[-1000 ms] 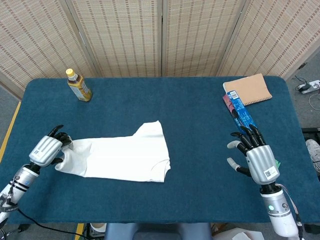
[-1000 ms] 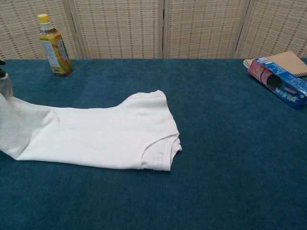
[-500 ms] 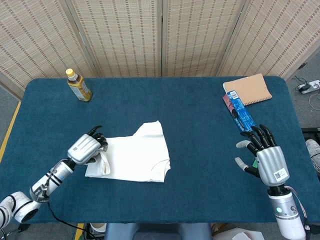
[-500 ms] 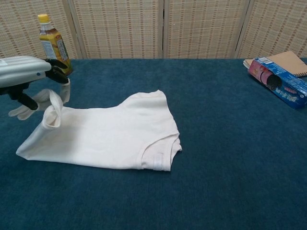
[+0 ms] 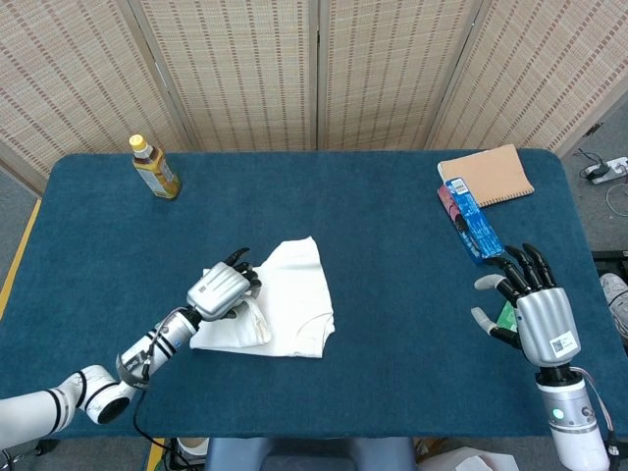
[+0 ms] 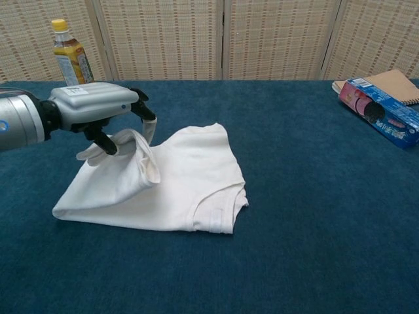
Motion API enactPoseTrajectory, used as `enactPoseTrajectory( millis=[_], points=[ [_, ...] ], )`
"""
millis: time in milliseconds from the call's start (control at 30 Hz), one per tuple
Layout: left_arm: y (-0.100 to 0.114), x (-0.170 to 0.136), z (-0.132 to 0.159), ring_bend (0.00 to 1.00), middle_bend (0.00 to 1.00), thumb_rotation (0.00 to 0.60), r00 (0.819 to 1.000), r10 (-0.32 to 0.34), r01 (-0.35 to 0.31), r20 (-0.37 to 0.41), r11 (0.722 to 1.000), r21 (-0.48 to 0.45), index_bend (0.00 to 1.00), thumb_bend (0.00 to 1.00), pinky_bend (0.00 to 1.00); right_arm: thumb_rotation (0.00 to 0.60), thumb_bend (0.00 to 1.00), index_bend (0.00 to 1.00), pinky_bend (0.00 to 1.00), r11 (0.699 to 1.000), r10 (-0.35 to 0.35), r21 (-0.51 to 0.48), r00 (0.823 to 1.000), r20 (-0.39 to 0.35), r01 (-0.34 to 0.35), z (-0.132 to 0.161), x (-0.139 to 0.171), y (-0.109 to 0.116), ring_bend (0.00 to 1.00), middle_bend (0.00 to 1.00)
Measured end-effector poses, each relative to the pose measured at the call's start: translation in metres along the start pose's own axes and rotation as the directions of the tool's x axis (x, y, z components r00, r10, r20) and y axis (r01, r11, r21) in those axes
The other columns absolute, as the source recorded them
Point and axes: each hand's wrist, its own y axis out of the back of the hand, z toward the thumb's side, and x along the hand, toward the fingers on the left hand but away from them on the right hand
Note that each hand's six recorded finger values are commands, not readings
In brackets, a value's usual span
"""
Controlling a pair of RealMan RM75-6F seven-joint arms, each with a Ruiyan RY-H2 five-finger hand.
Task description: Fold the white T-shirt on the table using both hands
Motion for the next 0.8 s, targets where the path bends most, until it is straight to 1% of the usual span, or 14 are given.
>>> enactPoseTrajectory(
  millis=[300, 533, 800],
  points=[
    [-0.007, 0.023, 0.025, 0.28, 0.44, 0.600, 0.999, -0.029, 0.029, 0.018, 0.999, -0.013, 0.74, 0.50, 0.06, 0.600, 0.19, 0.47, 0.08, 1.000, -0.005, 0.000, 1.000, 0.011, 0.005, -0.004, 0.001, 0.003, 0.12, 0.29],
    [-0.005, 0.038, 0.038, 0.28, 0.44, 0.600, 1.000, -0.027, 0.027, 0.016, 1.000, -0.015, 0.74, 0.50, 0.06, 0.600, 0.19, 0.47, 0.08, 1.000, -0.012, -0.003, 1.000, 0.017, 0.012, -0.007, 0.002, 0.005, 0.12, 0.29],
    [-0.006, 0.051, 0.056, 0.28, 0.44, 0.600, 0.999, -0.039, 0.040, 0.027, 0.999, -0.024, 0.74, 0.50, 0.06, 0.600, 0.19, 0.47, 0.08, 1.000, -0.023, -0.002, 0.999, 0.026, 0.023, -0.011, 0.005, 0.010, 0.12, 0.29]
  ],
)
